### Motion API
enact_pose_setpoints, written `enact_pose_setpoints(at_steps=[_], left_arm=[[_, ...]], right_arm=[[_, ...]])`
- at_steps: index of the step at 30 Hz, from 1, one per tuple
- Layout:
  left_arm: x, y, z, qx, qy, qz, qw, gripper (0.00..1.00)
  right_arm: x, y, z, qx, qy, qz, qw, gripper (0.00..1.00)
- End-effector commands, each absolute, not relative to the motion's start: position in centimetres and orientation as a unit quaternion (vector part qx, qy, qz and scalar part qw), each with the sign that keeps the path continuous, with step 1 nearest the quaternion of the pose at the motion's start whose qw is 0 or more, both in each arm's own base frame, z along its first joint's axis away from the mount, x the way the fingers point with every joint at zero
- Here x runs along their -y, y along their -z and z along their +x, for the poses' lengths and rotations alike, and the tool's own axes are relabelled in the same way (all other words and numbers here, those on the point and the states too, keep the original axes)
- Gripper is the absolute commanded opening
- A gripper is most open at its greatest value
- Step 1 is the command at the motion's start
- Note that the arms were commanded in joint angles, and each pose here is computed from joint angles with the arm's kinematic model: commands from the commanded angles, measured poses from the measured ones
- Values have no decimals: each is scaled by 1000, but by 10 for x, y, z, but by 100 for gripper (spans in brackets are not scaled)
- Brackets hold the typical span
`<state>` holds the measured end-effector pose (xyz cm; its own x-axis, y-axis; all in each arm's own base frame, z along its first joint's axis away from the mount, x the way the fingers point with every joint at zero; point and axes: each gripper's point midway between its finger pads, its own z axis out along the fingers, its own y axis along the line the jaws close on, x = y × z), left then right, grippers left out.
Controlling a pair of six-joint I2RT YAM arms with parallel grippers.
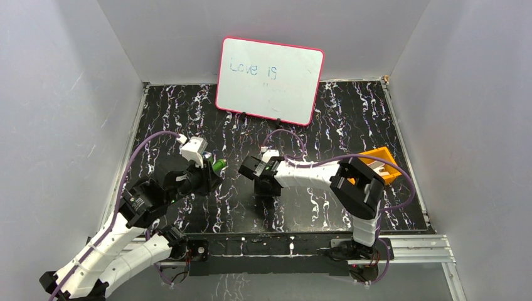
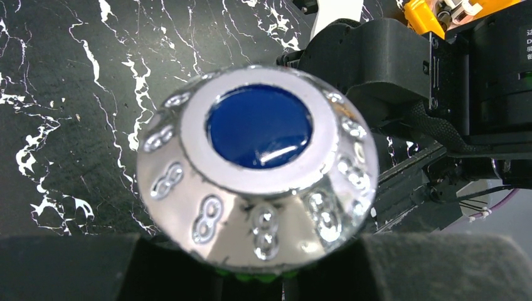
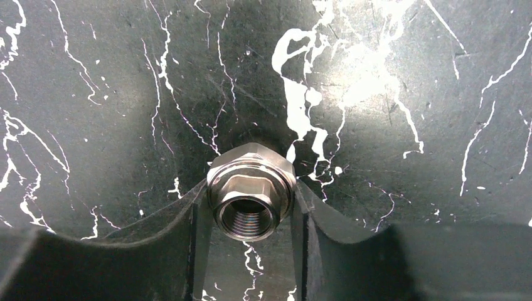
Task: Install the water faucets
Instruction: Pick up the adaptor at the center of the board.
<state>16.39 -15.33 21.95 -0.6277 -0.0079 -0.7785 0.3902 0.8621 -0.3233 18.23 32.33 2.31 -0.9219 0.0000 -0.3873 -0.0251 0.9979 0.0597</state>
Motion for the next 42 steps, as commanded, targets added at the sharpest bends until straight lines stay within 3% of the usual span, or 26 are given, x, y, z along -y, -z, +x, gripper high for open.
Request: enact_pose_setpoints(at_steps=[1, 12, 16, 21, 33, 42], left_arm=[[157, -223, 164, -866, 247, 115, 420, 0], [165, -227, 170, -867, 248, 120, 415, 0], [170, -232, 172, -865, 255, 121, 414, 0], [177, -249, 176, -855, 272, 120, 426, 0], [204, -299, 170, -824, 344, 148, 426, 0], [222, -349, 145, -748, 429, 225, 454, 0]], right_arm=[[-320, -25, 189, -977, -33, -15, 210, 40], [-324, -85, 198, -948, -119, -114, 273, 0], [-316, -112, 193, -928, -144, -170, 297, 0], [-317, -175, 182, -860, -249, -250, 367, 0], [-282, -344, 137, -575, -436, -323, 612, 0], [-272, -404, 96, -468, -490, -375, 633, 0]])
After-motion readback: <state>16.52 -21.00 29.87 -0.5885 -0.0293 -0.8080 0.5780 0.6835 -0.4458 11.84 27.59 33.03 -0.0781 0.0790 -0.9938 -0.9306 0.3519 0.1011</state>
